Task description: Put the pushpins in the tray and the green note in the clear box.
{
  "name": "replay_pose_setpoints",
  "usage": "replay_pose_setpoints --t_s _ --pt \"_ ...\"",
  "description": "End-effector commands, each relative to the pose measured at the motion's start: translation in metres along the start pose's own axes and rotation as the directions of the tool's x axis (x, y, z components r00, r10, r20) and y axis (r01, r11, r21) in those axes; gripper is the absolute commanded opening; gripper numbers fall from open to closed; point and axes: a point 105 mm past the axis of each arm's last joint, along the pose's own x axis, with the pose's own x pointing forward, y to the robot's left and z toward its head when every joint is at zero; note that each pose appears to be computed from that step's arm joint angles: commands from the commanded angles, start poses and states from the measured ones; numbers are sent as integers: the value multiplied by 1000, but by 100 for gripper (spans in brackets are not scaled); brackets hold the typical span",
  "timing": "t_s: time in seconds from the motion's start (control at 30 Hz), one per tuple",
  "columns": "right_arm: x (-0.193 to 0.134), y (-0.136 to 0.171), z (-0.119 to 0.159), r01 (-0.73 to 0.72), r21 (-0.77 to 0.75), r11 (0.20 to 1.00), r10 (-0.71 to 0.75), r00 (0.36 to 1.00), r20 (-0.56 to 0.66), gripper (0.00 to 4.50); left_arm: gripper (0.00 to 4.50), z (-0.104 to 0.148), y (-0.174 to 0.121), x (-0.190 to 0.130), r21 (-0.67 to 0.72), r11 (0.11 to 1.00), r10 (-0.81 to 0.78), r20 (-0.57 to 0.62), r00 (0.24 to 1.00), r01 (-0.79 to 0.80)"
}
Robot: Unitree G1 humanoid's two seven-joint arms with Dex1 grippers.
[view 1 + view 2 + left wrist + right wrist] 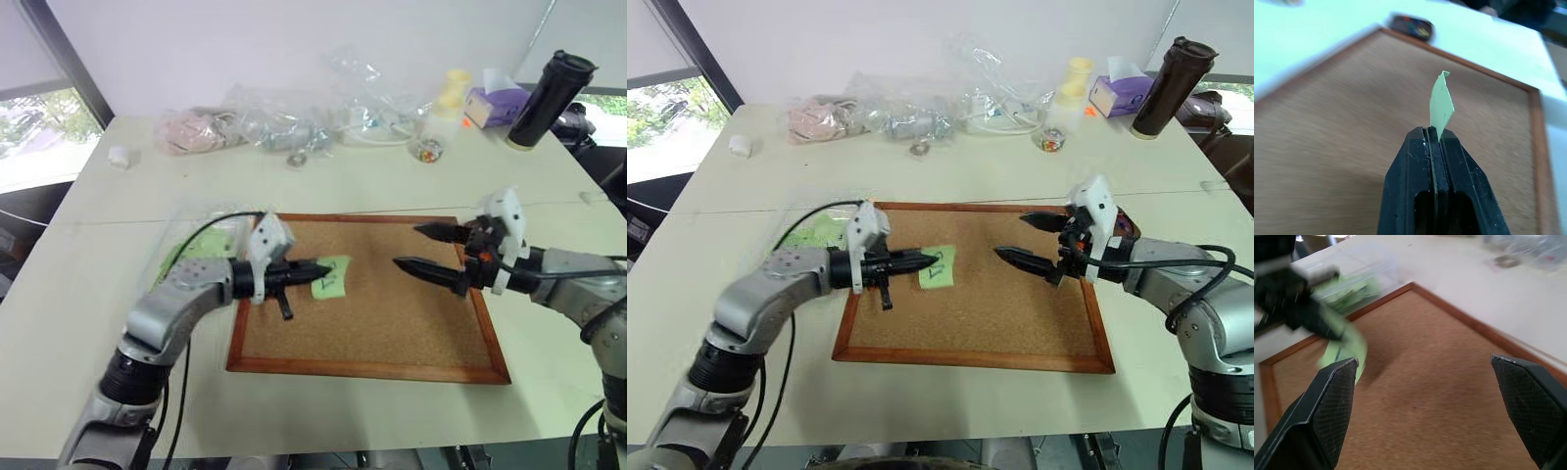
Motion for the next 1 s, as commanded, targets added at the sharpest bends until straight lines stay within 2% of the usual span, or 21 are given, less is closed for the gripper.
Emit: replay_pose_setpoints --t_s 0.03,0.1,0.2,0.33,0.5,0.6,0.7,0.83,1.0 --pt "12 22 6 -105 -73 992 105 994 -7 446 0 57 17 -34 131 979 143 116 983 -158" --pt "16 24 4 -125 -85 989 123 992 -20 446 0 66 33 -55 149 954 243 121 963 -259" --pt "23 24 4 -145 -93 985 144 989 -15 446 0 64 58 -91 161 905 384 83 919 -393" --pt "32 24 4 -179 -125 976 178 984 -24 446 0 38 89 -148 86 834 548 -5 837 -545" --pt "38 19 5 -184 -145 972 183 983 -25 446 0 4 88 -160 71 851 525 -130 841 -520" --pt "41 18 5 -183 -151 971 182 983 -20 450 99 -9 87 -162 42 856 515 -159 842 -515" --pt "40 20 3 -187 -164 969 184 982 -34 450 248 -13 83 -163 41 868 494 -176 851 -495" --pt "35 20 4 -194 -179 964 187 981 -54 450 447 -5 79 -169 52 876 482 -166 860 -480" --pt "27 21 8 -214 -222 951 197 976 -94 450 447 20 60 -161 103 915 399 -108 910 -389"
